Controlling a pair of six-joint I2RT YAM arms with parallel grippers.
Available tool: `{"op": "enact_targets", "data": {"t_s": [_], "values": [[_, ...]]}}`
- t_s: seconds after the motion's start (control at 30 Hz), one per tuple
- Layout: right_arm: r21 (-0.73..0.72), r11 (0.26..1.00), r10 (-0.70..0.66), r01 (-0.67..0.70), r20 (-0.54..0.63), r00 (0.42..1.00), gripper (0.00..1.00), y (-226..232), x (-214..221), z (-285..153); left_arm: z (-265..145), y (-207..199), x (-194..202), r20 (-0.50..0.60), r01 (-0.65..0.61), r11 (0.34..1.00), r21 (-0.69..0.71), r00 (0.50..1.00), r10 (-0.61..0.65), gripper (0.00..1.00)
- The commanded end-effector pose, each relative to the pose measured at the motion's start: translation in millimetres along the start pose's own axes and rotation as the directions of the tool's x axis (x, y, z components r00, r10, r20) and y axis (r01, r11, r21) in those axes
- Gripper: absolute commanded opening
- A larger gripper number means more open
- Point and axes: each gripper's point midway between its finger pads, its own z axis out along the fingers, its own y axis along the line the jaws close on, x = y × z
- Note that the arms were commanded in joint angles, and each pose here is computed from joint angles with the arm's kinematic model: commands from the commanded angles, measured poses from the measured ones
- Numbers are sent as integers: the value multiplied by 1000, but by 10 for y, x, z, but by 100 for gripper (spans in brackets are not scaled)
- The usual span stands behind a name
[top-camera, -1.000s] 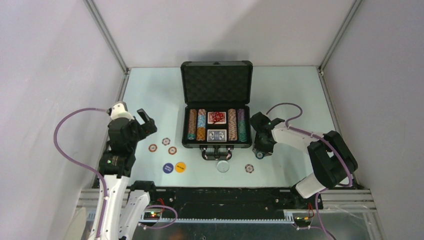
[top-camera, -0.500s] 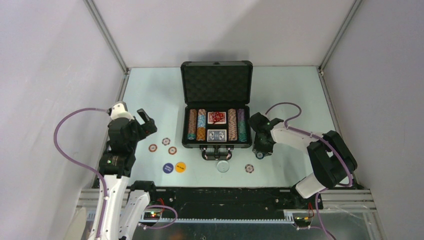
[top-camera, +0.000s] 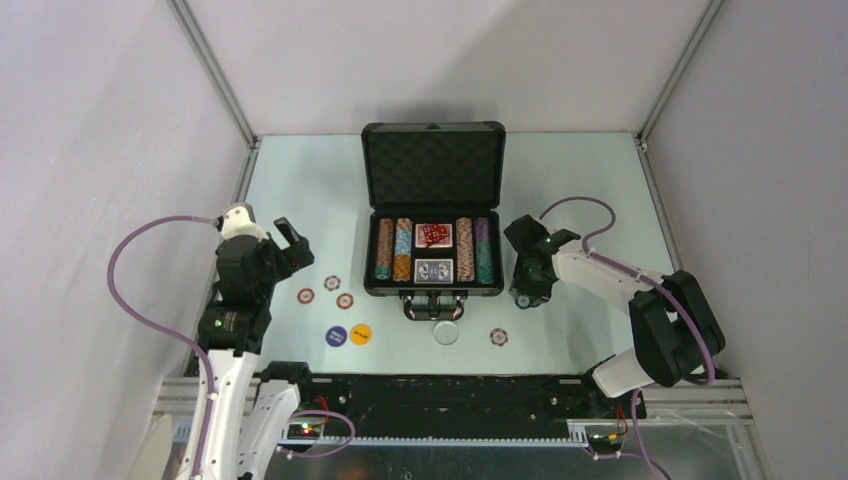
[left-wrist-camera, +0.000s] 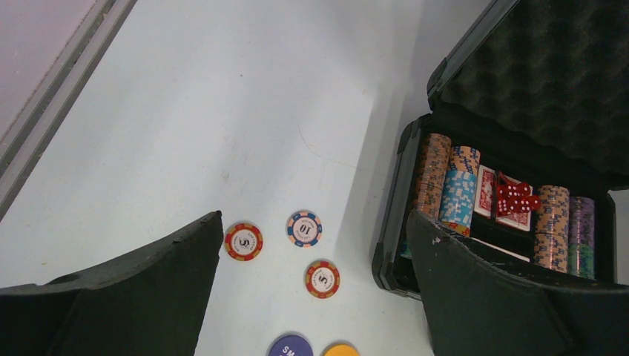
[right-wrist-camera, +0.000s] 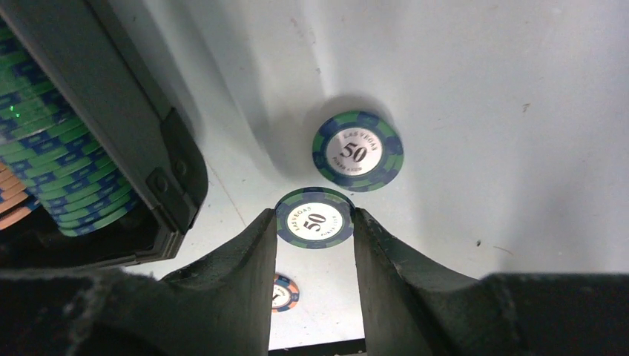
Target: Pack up texas hold em set
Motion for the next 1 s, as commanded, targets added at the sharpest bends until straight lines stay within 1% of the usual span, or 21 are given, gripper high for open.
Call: {"op": "enact_targets", "data": {"t_s": [0.0, 0.27, 0.6, 0.97], "values": [[-12, 1000, 19, -19, 37, 999, 44, -43, -197, -86, 8, 17, -55, 24, -18, 1000, -4, 1000, 18, 98], [-16, 999, 51, -50, 37, 998, 44, -159, -350, -23, 5, 16, -60, 26, -18, 1000, -4, 1000, 18, 98], [-6, 998, 57, -57, 29, 998, 44, -172, -383, 80, 8, 16, -60, 25, -18, 1000, -4, 1000, 18, 98], [2, 998, 56, -56, 18, 998, 52, -175, -373, 129, 6, 17, -58, 25, -18, 1000, -4, 1000, 18, 98]]}}
